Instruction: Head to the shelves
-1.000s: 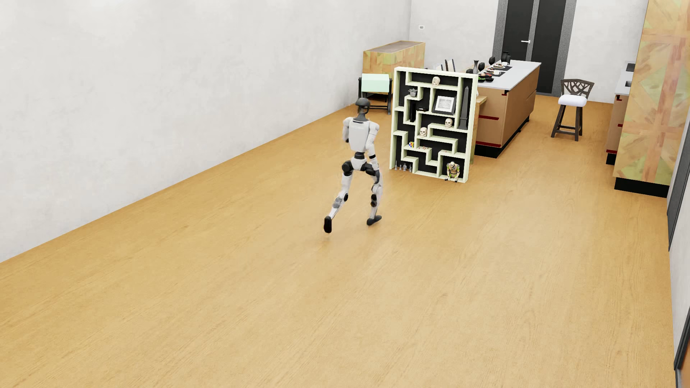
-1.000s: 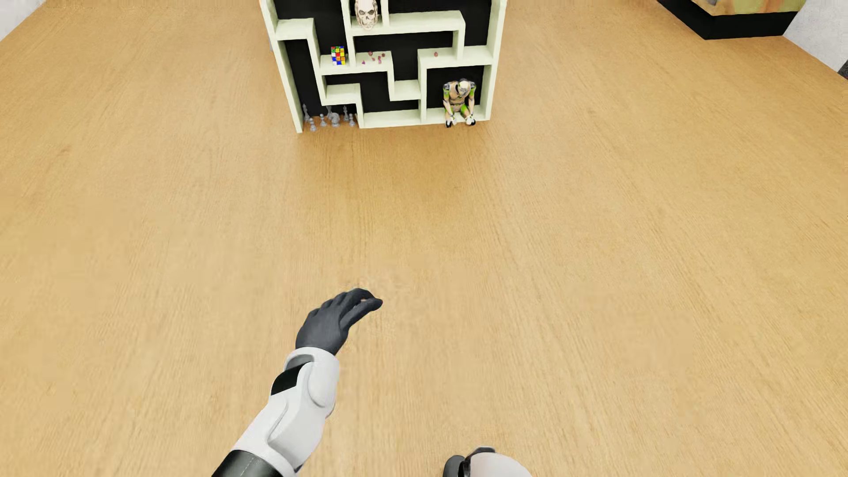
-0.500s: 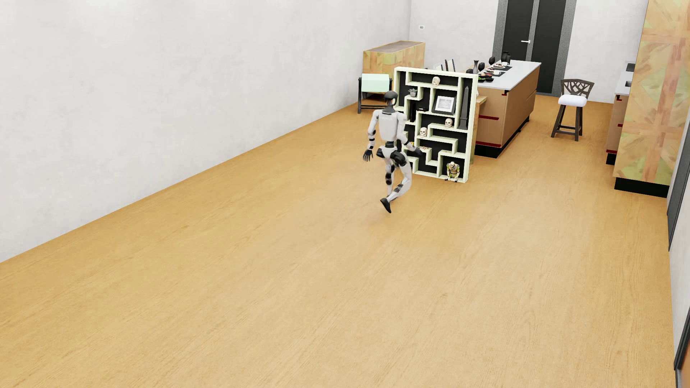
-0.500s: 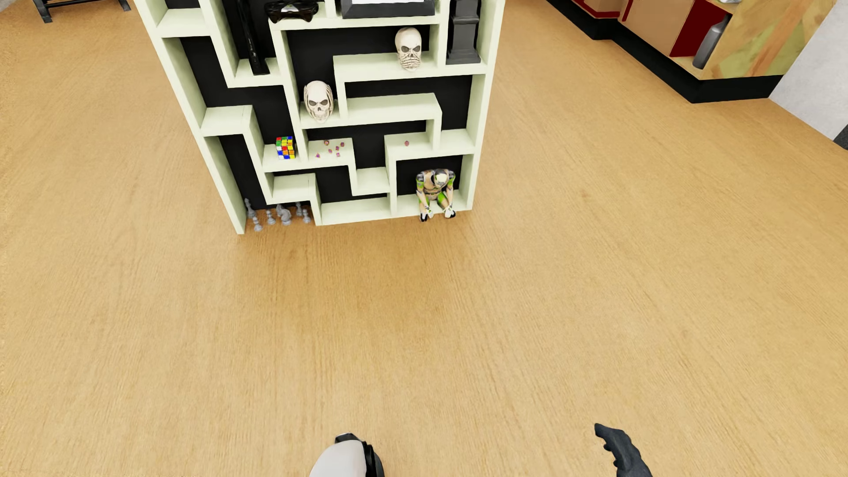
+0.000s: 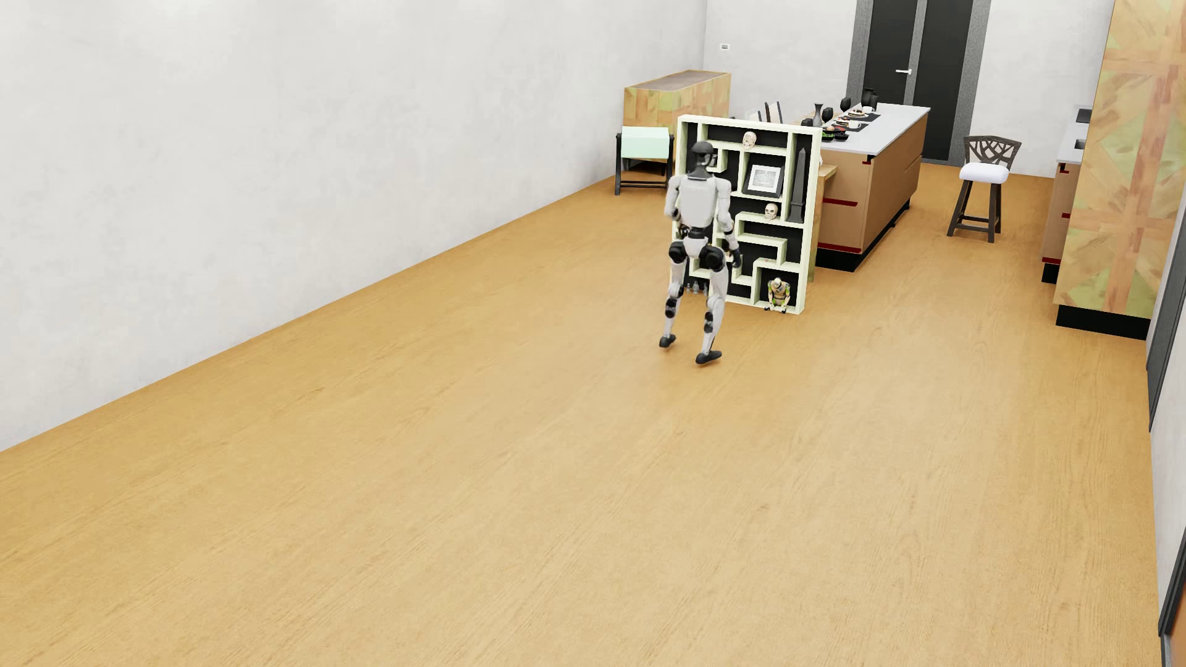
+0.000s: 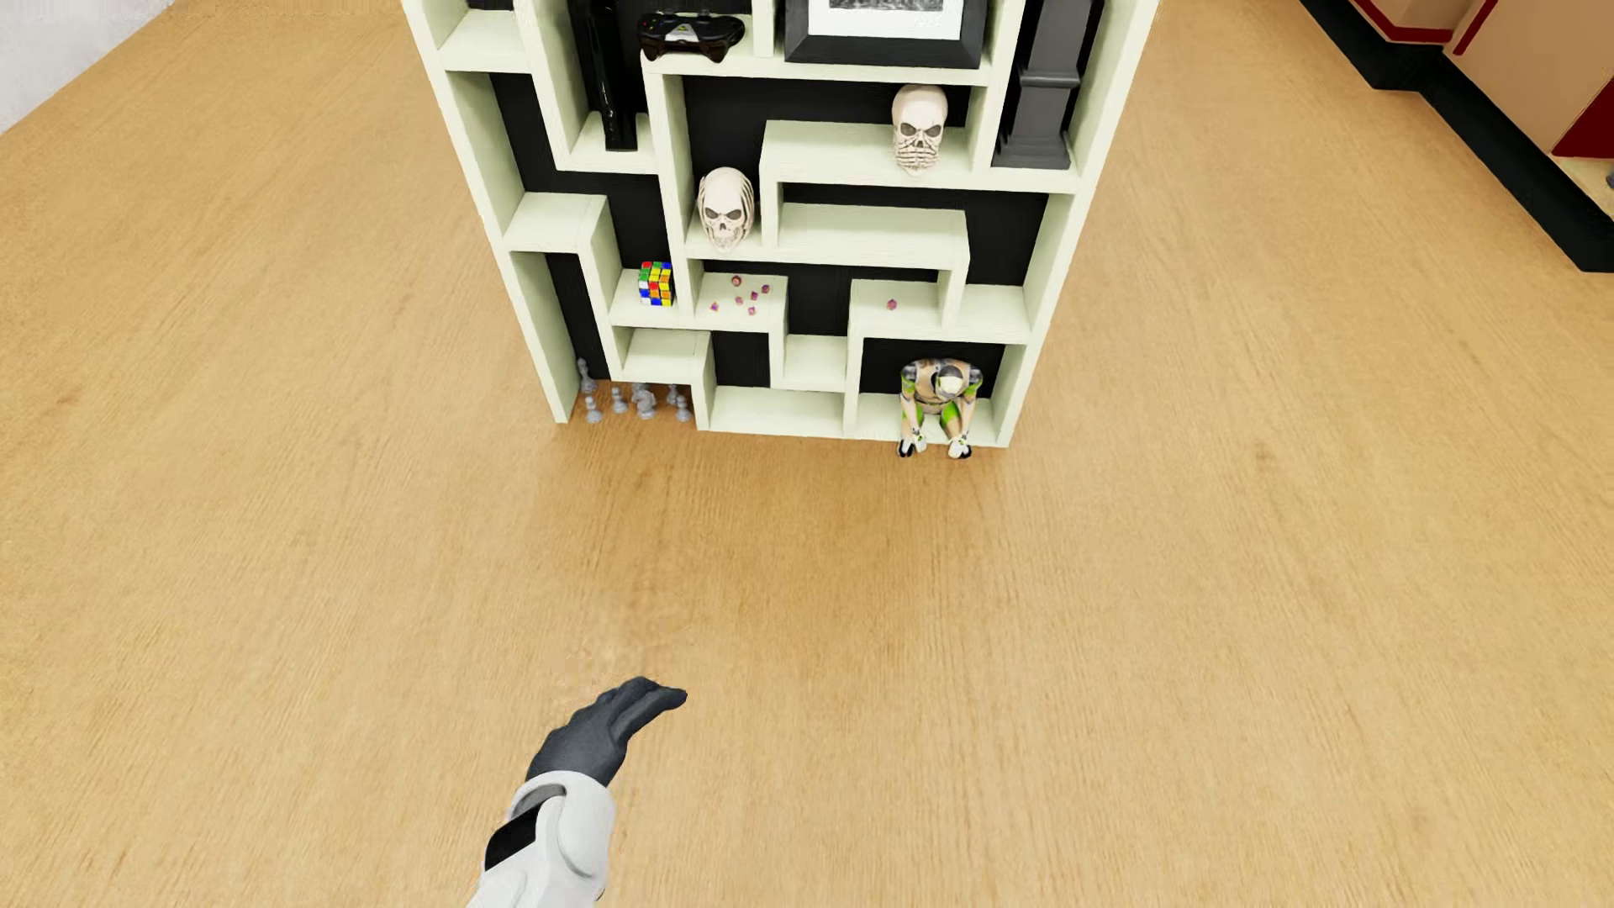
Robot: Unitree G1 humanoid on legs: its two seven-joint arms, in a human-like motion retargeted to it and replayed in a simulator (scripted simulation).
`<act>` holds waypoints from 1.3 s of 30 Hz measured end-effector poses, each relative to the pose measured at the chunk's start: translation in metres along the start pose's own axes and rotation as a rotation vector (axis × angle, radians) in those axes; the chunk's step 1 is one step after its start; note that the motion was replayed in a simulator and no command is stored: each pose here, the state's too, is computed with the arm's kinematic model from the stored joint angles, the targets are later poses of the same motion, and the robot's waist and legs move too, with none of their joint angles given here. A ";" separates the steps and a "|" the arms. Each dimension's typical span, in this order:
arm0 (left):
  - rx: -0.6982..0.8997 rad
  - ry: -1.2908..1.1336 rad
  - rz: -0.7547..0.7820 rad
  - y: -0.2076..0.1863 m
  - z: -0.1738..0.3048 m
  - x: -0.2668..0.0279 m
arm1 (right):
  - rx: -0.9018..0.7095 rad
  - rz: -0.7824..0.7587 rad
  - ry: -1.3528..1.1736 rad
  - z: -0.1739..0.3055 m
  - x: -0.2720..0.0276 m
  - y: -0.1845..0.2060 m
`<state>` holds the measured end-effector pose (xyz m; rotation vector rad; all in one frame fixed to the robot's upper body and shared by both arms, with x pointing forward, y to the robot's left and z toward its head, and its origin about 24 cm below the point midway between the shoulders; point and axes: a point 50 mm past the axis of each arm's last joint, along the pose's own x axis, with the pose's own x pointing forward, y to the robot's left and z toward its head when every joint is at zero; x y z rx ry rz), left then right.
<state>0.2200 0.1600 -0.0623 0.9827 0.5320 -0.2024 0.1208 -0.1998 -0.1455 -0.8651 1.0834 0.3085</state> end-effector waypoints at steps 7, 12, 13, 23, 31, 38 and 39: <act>0.004 0.682 -0.690 -0.133 -0.132 -0.100 | 0.255 -0.250 -0.139 0.032 -0.001 -0.038; -0.042 0.715 -0.753 -0.143 -0.140 -0.118 | 0.322 -0.168 0.022 -0.007 -0.005 -0.005; -0.039 0.694 -0.683 -0.135 -0.138 -0.108 | 0.313 -0.116 0.088 -0.019 -0.006 0.007; -0.068 0.243 -0.177 -0.050 -0.055 -0.015 | 0.260 0.011 0.213 -0.049 -0.017 0.039; -0.035 0.424 -0.355 -0.087 -0.091 -0.043 | 0.202 -0.137 -0.047 0.001 -0.008 -0.009; -0.004 0.623 -0.584 -0.116 -0.130 -0.081 | 0.232 -0.150 0.008 -0.019 -0.011 -0.004; -0.020 0.642 -0.570 -0.115 -0.133 -0.082 | 0.227 -0.142 0.042 -0.026 -0.012 0.001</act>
